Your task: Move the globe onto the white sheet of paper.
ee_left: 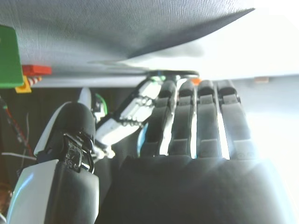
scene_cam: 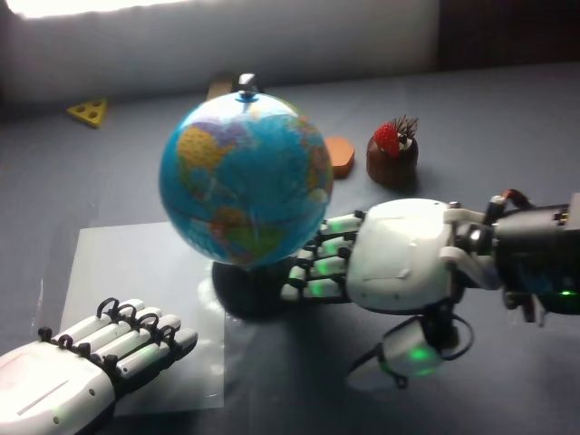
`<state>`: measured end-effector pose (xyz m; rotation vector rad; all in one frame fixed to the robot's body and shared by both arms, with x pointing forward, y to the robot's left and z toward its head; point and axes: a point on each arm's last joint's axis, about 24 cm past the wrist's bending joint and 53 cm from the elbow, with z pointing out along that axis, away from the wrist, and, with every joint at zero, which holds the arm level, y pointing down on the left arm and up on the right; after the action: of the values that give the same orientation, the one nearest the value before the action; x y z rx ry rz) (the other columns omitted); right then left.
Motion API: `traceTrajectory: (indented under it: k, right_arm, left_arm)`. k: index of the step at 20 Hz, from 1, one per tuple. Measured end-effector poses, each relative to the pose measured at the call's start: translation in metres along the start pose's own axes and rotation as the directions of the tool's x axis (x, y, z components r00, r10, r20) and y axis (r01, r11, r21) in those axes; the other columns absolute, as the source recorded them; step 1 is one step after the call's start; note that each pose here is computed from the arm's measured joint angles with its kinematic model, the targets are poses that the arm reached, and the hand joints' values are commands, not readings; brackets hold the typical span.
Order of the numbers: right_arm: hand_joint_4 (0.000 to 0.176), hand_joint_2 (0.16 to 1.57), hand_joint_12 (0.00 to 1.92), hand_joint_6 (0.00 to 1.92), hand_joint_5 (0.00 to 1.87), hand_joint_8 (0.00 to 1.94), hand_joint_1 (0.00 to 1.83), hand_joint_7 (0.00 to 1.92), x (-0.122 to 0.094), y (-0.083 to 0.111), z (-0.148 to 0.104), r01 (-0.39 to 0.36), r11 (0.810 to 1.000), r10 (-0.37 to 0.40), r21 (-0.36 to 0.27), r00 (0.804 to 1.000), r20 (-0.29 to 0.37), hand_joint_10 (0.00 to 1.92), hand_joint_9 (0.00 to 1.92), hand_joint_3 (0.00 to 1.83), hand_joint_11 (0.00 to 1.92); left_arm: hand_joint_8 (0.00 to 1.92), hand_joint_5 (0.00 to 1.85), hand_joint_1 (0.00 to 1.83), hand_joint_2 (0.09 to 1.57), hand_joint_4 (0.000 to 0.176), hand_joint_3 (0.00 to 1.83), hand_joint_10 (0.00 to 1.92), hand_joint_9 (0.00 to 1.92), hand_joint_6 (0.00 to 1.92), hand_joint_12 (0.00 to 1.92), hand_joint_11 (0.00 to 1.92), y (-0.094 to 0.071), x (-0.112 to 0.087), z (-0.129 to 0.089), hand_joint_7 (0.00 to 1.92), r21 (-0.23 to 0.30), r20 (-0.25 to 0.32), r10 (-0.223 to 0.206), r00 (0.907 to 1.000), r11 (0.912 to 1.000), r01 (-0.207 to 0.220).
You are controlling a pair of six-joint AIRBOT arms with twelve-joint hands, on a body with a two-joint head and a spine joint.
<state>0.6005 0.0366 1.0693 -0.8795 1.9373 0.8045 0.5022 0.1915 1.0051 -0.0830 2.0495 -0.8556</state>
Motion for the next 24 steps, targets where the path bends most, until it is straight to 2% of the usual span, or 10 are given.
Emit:
traceTrajectory:
  k: [4, 10, 16, 24]
  right_arm:
    - [0.0, 1.16, 0.27, 0.0, 0.25, 0.0, 0.01, 0.24, -0.01, 0.009, 0.014, -0.03, 0.999, 0.031, -0.015, 0.999, 0.016, 0.0, 0.16, 0.0, 0.0]
    - [0.0, 1.16, 0.22, 0.0, 0.24, 0.0, 0.01, 0.24, -0.017, 0.02, 0.03, -0.105, 0.994, 0.105, -0.036, 0.994, 0.007, 0.0, 0.16, 0.0, 0.0]
    - [0.0, 1.16, 0.22, 0.0, 0.24, 0.0, 0.0, 0.24, -0.028, 0.042, 0.044, -0.093, 0.992, 0.094, -0.083, 0.995, 0.015, 0.0, 0.16, 0.0, 0.0]
    - [0.0, 1.16, 0.24, 0.0, 0.23, 0.0, 0.0, 0.24, -0.034, 0.054, 0.051, -0.077, 0.991, 0.08, -0.106, 0.997, 0.022, 0.01, 0.18, 0.0, 0.0]
  left_arm:
    - [0.0, 0.08, 0.0, 1.24, 0.0, 0.0, 0.0, 0.03, 0.0, 0.0, 0.0, 0.0, 0.0, 0.0, 0.06, 0.0, 0.0, -0.003, 1.0, 1.0, 0.003]
    - [0.0, 0.08, 0.0, 1.24, 0.0, 0.0, 0.0, 0.03, 0.0, 0.0, 0.0, 0.0, 0.0, 0.0, 0.06, 0.0, 0.0, -0.006, 1.0, 1.0, 0.006]
    - [0.0, 0.08, 0.0, 1.24, 0.0, 0.0, 0.0, 0.03, 0.0, 0.0, 0.0, 0.0, 0.001, 0.0, 0.06, -0.001, -0.001, -0.011, 0.9999, 0.9999, 0.011]
    - [0.0, 0.08, 0.0, 1.25, 0.0, 0.0, 0.0, 0.03, 0.0, 0.0, 0.0, -0.002, 0.002, -0.001, 0.05, -0.002, -0.002, -0.022, 0.9998, 0.9998, 0.022]
